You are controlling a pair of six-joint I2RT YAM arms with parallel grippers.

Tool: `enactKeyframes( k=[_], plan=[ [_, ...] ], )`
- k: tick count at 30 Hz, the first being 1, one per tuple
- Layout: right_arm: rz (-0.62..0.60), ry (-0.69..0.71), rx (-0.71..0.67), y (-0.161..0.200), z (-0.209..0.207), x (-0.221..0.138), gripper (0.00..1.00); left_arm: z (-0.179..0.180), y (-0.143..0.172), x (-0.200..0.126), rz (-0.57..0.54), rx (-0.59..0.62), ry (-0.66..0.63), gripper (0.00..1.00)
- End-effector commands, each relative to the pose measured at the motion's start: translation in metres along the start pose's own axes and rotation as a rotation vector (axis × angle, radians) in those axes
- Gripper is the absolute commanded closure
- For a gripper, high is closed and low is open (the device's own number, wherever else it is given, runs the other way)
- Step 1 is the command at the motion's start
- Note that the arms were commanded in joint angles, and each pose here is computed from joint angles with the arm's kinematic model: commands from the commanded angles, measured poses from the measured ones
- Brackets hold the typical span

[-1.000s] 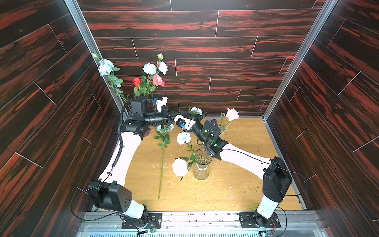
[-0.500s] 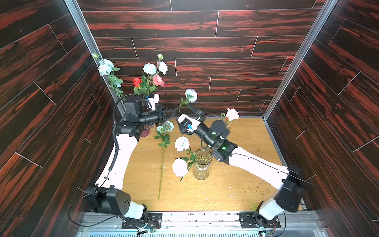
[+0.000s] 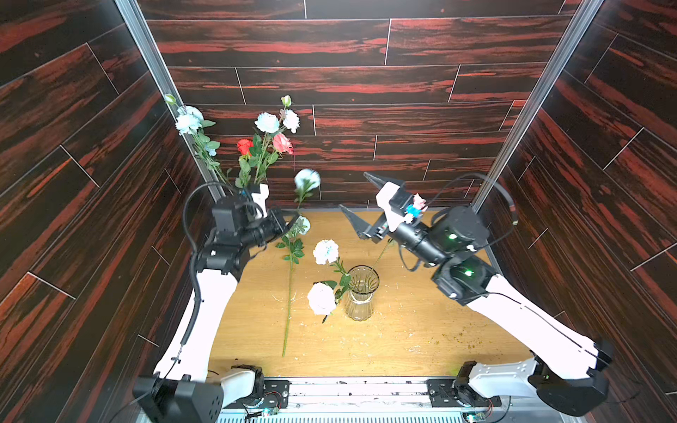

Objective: Pick out blue flowers from the vase
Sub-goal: Place the flower at the center of the board.

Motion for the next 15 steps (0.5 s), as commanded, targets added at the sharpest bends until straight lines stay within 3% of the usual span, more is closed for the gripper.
enactKeyframes(
  k=[1, 5, 15],
  plan=[
    [0.045, -0.059, 0.160, -0.021, 0.006, -0.018, 0.18, 0.015, 0.005, -0.008, -0.101, 0.055, -0.075, 1.00],
    [0.065, -0.069, 0.249, -0.029, 0.008, -0.041, 0.18, 0.028, 0.028, -0.002, -0.121, 0.077, -0.099, 1.00],
    [0.192, 0.094, 0.428, 0.018, 0.002, -0.100, 0.16, 0.032, 0.066, 0.012, -0.170, 0.176, -0.119, 1.00]
  ],
)
Point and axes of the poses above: each gripper's point midway between its finger pads, its own x axis out along the fingers, its own z axis along the line the jaws close on, y = z × x, the point moved 3 cm from there along -x, back along the fingers, and after that the axes turned 8 degrees about x, right-handed, at the moved point
